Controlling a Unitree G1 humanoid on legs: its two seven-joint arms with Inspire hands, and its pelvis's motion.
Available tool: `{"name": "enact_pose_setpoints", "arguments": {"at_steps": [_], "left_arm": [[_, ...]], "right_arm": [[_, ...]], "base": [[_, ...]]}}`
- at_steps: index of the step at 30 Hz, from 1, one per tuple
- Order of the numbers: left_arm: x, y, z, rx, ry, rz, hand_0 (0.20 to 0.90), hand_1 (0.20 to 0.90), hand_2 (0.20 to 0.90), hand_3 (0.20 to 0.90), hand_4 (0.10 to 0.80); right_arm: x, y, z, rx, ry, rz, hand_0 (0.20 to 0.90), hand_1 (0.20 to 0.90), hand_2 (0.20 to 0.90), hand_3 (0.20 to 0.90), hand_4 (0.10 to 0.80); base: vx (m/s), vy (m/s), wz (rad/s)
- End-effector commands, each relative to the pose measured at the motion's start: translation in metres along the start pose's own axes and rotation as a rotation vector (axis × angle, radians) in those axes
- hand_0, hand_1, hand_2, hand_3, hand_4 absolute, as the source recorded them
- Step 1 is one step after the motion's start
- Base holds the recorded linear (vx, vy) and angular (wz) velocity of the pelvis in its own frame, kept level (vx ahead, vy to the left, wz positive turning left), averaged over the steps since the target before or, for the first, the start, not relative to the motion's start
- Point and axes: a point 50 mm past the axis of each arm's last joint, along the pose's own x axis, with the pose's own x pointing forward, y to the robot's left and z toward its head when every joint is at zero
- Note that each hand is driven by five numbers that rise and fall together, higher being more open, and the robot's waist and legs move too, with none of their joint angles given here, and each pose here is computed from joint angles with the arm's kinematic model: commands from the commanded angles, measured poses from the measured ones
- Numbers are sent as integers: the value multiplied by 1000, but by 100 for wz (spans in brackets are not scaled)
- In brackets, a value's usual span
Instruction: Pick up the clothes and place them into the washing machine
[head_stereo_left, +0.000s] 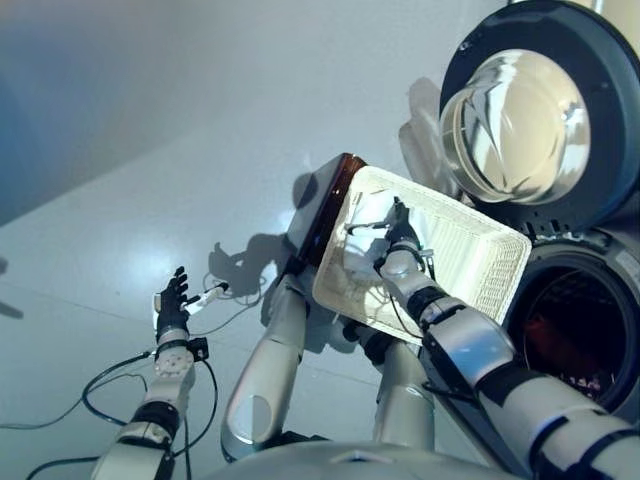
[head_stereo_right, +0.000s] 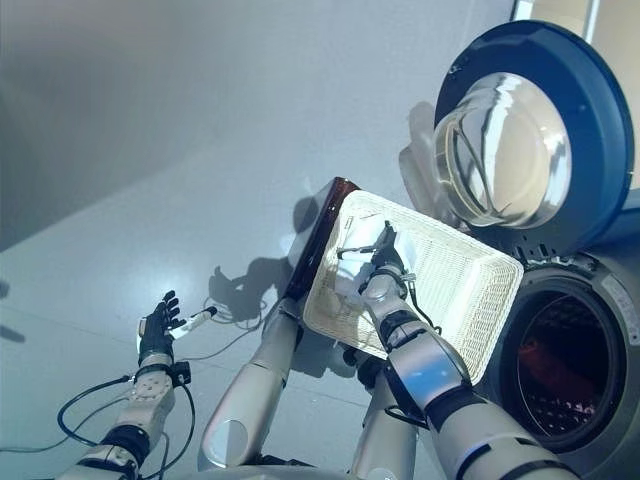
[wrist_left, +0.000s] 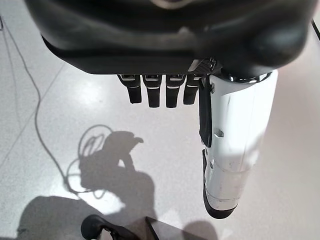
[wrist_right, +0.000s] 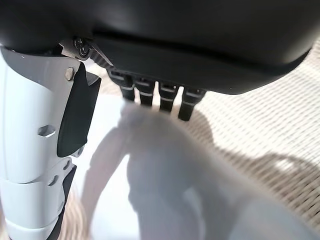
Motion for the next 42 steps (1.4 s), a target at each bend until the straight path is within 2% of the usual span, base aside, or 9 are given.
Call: {"name": "enact_pose_setpoints", "arguments": {"at_steps": [1,5,12,13,14,22,28,38,42], "left_arm": [[7,21,18,24,-91,64,900,900,900,900,800],[11,5,31,-17,-123,41,900,900,900,900,800],[5,-20,40,-45,-158,-30,900,900,900,900,800],[4,-22,38,-43,-155,-36,900,900,900,900,800],[1,-24,35,-35,-152,-46,900,900,900,900,800],[-13,-36,16,1,-119,-107,900,900,900,900,800],[-21,-43,7,16,-103,-155,900,900,900,900,800],[-27,-36,-12,68,-39,-156,900,900,900,900,800],[-31,-23,-32,93,41,-128,900,900,900,900,800]], "right_arm": [[4,-6,12,-49,-71,-29,900,900,900,900,800],[4,-5,8,-129,-41,-36,900,900,900,900,800],[12,-33,-18,-356,33,-113,900,900,900,900,800],[11,-35,-25,-402,42,-114,496,496,496,496,512],[11,-40,-31,-422,60,-120,200,200,200,200,300],[15,-70,-55,-441,125,-207,200,200,200,200,300],[13,-76,-66,-442,167,-229,200,200,200,200,300],[4,-89,-99,-434,265,-247,200,200,200,200,300],[-1,-105,-119,-269,352,-304,200,200,200,200,300]], "base": [[-37,-12,30],[-59,9,15],[-63,51,17],[-62,88,-4],[-56,94,-11],[-32,53,-18],[-4,6,2],[34,-13,-3],[99,-23,-5]]}}
